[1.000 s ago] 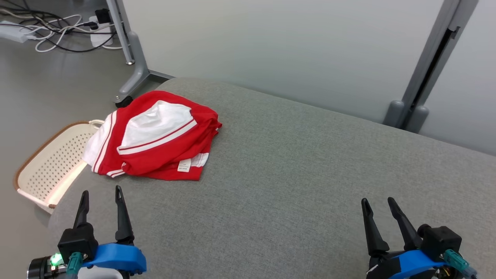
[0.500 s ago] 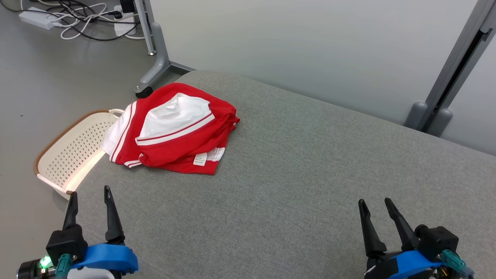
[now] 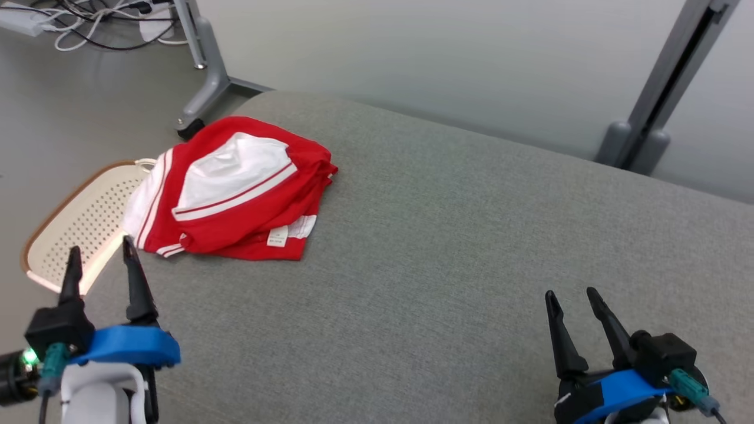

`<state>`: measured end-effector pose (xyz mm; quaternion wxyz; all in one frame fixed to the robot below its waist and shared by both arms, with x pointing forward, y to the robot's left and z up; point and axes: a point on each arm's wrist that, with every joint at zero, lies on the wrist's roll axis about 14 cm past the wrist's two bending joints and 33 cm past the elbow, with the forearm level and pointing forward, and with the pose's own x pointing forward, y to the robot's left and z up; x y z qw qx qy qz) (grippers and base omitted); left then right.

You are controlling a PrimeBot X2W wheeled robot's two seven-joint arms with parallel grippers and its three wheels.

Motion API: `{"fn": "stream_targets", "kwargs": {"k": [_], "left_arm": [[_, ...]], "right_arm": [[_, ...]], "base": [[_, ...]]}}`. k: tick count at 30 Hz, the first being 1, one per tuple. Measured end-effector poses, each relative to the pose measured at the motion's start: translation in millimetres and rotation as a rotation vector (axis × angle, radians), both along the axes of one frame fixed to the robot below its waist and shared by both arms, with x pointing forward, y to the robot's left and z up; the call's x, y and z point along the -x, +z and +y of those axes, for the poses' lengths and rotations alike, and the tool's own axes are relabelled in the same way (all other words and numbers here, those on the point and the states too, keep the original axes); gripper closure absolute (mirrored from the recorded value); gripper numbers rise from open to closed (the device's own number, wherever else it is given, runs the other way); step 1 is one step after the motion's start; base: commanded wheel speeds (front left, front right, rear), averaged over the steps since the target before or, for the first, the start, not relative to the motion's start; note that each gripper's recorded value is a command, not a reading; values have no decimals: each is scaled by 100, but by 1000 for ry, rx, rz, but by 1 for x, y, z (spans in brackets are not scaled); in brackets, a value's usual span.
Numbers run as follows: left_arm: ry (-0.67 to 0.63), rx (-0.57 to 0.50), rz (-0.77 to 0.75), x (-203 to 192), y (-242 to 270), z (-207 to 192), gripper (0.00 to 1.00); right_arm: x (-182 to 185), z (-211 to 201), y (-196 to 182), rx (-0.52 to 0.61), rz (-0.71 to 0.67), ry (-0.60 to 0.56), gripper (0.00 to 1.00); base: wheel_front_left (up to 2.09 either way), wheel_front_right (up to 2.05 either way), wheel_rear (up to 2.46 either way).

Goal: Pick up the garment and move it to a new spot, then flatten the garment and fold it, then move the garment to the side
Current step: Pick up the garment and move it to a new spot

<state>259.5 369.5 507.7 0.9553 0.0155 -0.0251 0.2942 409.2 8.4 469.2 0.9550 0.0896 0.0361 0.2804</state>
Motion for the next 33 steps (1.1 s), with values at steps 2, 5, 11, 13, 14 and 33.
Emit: {"fn": "stream_targets", "kwargs": {"k": [2,5,11,13,14,33], "left_arm": [[-16,-19,-11,-19,9,4,0],[-42,-36,-34,-53,23,9,0],[-110,-54,-28,-128,29,11,0],[-117,-64,-19,-149,29,16,0],[-127,-71,-20,-161,31,16,0],[-192,62,384,-233,-104,12,0]], "right_arm": [[-6,-6,-1,8,-9,-18,0],[-16,-20,-7,23,-9,-59,0],[-38,-60,-15,62,-31,-157,0],[-42,-74,-18,75,-33,-187,0],[-45,-82,-21,82,-32,-206,0],[-65,-139,-51,177,-7,-317,0]], "base": [[0,0,0],[0,0,0],[0,0,0],[0,0,0],[0,0,0],[0,0,0]]}}
